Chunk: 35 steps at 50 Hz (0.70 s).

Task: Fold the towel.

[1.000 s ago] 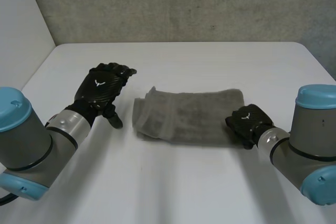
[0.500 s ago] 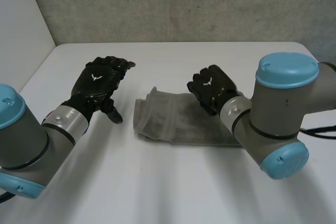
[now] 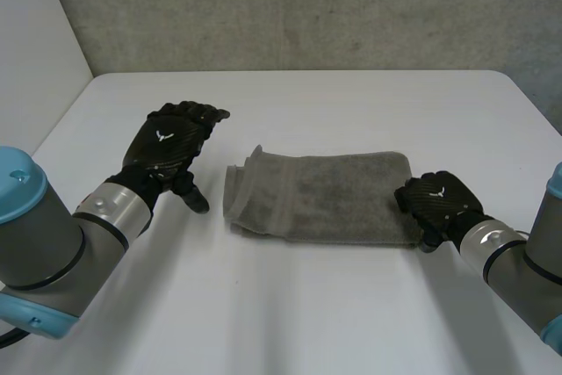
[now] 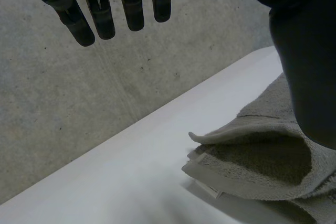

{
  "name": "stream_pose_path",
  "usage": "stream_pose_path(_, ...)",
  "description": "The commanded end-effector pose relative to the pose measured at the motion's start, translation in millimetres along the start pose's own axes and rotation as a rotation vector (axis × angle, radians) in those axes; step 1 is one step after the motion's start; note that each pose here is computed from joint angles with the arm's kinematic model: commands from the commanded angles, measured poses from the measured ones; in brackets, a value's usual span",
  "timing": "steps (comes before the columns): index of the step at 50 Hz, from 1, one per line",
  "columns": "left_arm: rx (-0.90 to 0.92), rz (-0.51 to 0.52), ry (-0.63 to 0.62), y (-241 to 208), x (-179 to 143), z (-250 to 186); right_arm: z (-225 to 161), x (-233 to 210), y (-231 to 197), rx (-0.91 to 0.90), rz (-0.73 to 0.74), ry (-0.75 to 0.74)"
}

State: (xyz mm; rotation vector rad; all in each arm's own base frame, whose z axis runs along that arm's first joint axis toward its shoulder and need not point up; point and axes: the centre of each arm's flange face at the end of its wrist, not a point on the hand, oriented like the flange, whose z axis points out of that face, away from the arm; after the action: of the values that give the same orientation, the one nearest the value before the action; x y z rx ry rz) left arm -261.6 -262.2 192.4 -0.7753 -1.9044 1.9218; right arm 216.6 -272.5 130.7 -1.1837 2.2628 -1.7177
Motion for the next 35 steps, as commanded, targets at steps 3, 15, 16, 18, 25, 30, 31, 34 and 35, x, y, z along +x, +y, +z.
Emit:
stream_pose_path(3,-0.007,-0.003,0.000,2.3,0.2,-1.0,9.7,5.8,0.4,0.010,0.003,0.026)
stream_pose_path(15,0.013,0.001,-0.009,-4.0,-2.8,-0.1,20.3,8.4,-47.0,0.152,0.016,0.040)
stream_pose_path(16,0.013,0.001,-0.009,-4.0,-2.8,-0.1,21.6,1.0,-62.6,0.200,0.022,0.020)
stream_pose_path(18,0.022,0.004,-0.010,-6.9,-3.3,0.1,24.0,-8.3,-78.3,0.245,0.030,-0.007)
stream_pose_path(25,0.039,0.007,-0.015,-11.1,-4.8,2.4,32.0,-95.6,-143.3,0.383,0.049,-0.250)
stream_pose_path(30,0.046,-0.017,-0.017,-12.1,-5.4,3.1,39.0,-153.9,-148.6,0.364,0.081,-0.398)
stream_pose_path(31,0.045,-0.028,-0.018,-11.3,-5.7,2.8,39.0,-154.1,-148.5,0.364,0.081,-0.399)
stream_pose_path(34,0.041,-0.041,-0.022,-9.6,-6.9,2.3,44.7,-174.1,-139.9,0.323,0.083,-0.450)
stream_pose_path(35,0.041,-0.041,-0.022,-9.6,-6.9,2.3,47.8,-175.8,-136.6,0.304,0.077,-0.448)
